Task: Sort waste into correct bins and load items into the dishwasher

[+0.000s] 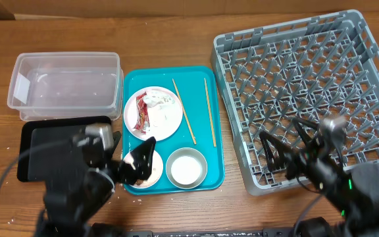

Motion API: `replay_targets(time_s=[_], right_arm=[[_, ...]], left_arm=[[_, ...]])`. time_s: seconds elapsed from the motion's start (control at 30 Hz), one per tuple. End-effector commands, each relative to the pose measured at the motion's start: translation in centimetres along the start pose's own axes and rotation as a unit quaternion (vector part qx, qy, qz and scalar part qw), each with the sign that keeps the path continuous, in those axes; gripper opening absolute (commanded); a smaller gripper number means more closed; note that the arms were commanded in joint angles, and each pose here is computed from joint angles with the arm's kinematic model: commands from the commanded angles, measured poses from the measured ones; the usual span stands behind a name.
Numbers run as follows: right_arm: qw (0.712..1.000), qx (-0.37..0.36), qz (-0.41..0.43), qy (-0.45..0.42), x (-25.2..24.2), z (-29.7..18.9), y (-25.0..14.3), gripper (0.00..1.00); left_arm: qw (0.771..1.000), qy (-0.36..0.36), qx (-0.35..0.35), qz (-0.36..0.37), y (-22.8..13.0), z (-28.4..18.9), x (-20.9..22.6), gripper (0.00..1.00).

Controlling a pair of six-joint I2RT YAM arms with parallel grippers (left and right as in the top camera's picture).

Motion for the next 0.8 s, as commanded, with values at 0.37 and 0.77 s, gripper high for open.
replay_targets(time_s=[0.37,0.77], right_arm=[[0.978,0.189,0.074,0.039,2.9,6.9,3.4,1.0],[0.978,0.189,0.073,0.038,2.9,7.0,3.4,1.0]], left_arm=[[0.938,-0.076,0.338,-0.027,-2.9,7.2,-1.8,0.71],[0.846,0.012,0.529,0.056,-15.3,14.0,-1.7,0.5]])
Point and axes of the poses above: each gripper's point midway between its finger pads, its own z axis out along the fingers, its own x axis along the line the jaws close on, y = z × x, the point moved 5 cm from there along -z, back along the fingers, and after that the axes turned 13 degrees about z, right-handed, at the moved point
